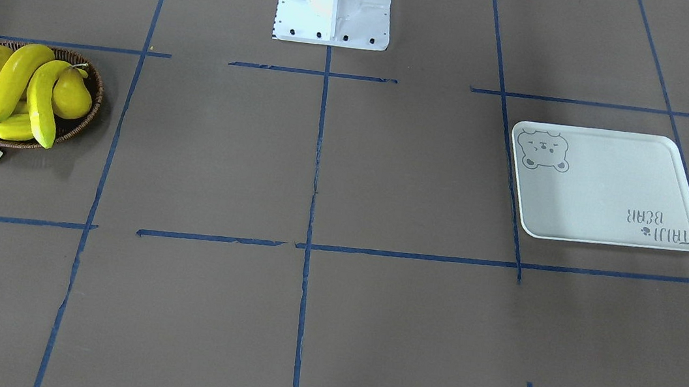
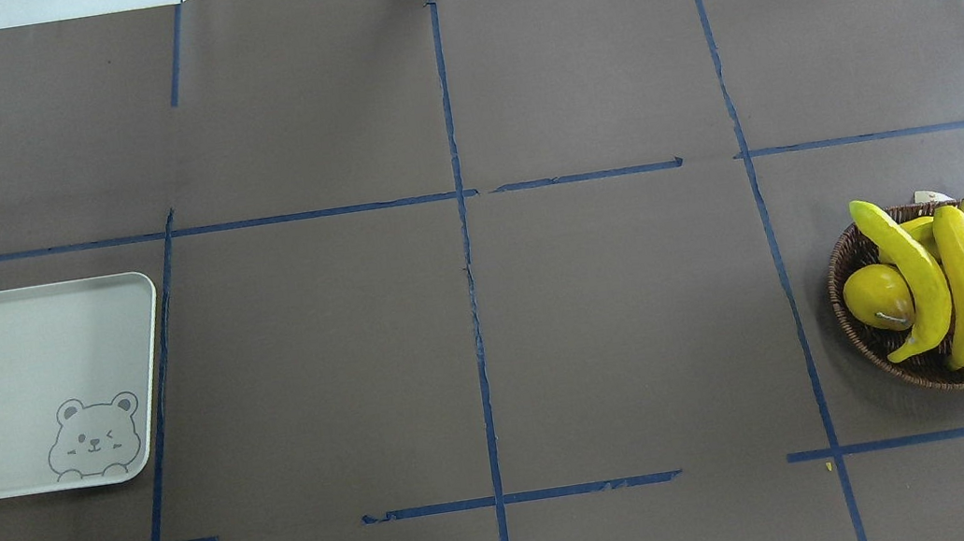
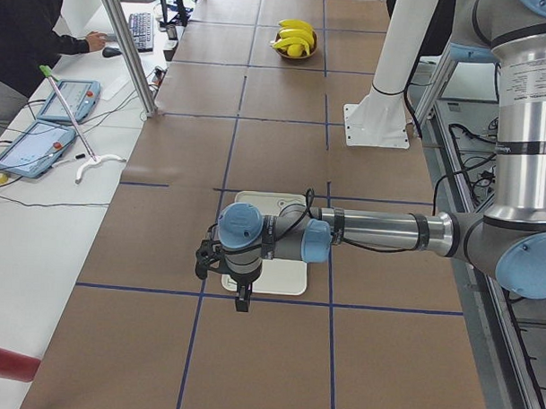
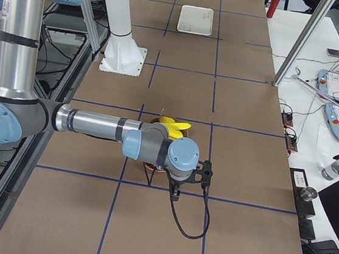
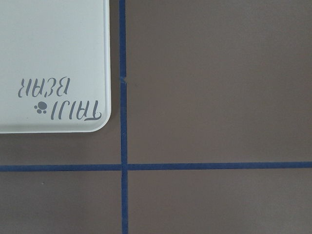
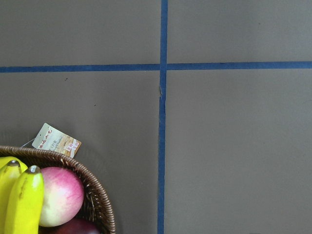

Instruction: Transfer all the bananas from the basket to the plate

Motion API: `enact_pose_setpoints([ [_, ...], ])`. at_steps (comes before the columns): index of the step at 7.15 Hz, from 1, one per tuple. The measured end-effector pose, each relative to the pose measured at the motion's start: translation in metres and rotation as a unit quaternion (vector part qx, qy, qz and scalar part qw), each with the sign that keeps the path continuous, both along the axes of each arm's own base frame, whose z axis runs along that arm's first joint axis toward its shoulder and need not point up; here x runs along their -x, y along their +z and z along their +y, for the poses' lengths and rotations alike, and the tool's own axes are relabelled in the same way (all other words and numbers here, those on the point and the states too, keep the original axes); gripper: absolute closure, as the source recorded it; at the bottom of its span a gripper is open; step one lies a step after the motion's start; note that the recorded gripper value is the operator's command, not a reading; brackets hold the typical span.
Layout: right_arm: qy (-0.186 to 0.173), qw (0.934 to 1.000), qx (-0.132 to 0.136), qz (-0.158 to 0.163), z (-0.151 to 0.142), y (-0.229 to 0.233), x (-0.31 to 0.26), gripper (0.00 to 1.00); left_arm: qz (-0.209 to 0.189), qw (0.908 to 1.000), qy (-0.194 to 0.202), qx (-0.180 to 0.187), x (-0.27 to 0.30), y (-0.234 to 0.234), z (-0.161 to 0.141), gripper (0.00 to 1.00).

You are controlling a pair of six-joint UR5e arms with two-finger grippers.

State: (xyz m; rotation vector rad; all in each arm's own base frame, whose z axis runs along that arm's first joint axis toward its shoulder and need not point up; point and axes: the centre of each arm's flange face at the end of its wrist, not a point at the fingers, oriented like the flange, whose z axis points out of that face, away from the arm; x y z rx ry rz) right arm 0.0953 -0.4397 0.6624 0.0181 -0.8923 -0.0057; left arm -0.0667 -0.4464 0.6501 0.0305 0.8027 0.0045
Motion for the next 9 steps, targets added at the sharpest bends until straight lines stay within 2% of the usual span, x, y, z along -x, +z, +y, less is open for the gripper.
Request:
enact_pose_setpoints([
  [6, 0.001, 1.0, -0.006, 0.001, -0.004, -0.007, 0.0, 0.0, 0.0, 1.0, 0.0, -0.003, 0.0, -0.002, -0.001, 0.0],
  [9, 0.009, 0.9992, -0.04, 0.001, -0.023, -0.051, -0.001, 0.0, 0.0, 1.0, -0.001, -0.007, 0.0, -0.007, -0.001, 0.0],
])
